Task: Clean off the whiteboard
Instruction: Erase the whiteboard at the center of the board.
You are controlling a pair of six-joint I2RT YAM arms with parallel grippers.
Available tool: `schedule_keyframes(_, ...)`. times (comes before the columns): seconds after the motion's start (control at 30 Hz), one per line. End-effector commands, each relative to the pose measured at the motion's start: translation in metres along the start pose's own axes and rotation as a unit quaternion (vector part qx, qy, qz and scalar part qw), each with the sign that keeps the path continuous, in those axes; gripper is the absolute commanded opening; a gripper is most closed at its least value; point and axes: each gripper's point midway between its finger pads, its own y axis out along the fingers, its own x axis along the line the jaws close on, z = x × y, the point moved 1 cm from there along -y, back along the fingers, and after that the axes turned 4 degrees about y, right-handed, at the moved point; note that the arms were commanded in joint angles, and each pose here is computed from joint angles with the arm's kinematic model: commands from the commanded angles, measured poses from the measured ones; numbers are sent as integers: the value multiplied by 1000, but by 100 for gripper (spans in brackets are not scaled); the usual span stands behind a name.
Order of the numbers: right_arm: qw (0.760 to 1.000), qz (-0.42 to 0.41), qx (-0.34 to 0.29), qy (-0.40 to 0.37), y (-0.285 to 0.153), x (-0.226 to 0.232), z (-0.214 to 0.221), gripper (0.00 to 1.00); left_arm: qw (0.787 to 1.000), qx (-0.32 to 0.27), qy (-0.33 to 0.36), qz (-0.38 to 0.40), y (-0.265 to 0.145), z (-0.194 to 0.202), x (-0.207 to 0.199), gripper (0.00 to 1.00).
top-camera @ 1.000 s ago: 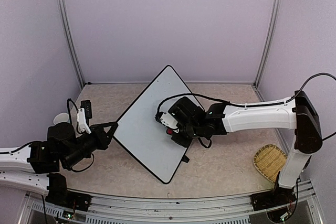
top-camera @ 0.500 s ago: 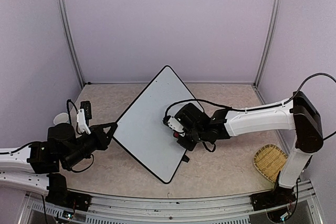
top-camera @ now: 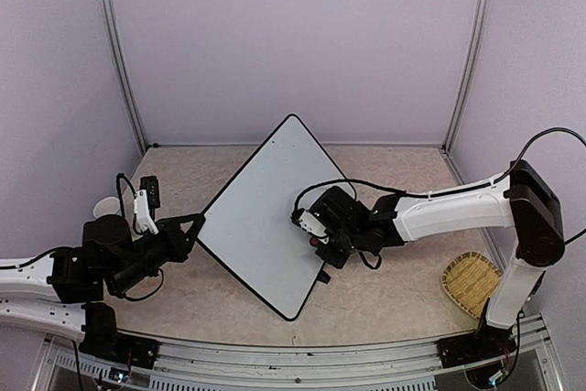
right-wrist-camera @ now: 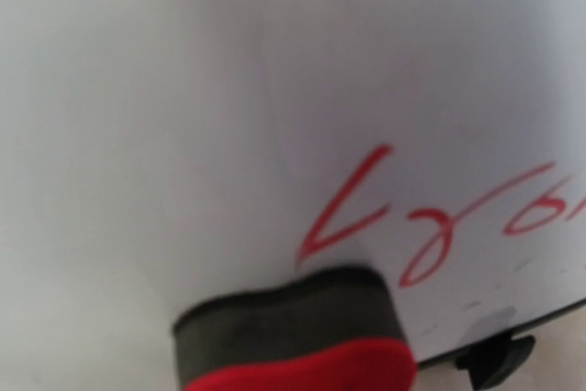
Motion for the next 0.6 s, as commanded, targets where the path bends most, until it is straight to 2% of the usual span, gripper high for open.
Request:
schedule_keyframes(0.0, 999, -16, -32, 9, -6, 1, -29, 21, 994, 82, 64, 25, 0, 44, -1, 0)
schedule_keyframes(0.17, 998, 6, -61, 17, -15, -12, -68, 21, 994, 82, 63, 27, 1, 43, -2, 0)
schedule_keyframes(0.33, 998, 9, -64, 17, -14, -13, -84, 21, 994, 83, 61, 27, 0, 44, -2, 0)
schedule_keyframes(0.57, 1000, 15, -25, 13, -1, -9, -55, 21, 995, 80, 60, 26, -2, 43, 0, 0)
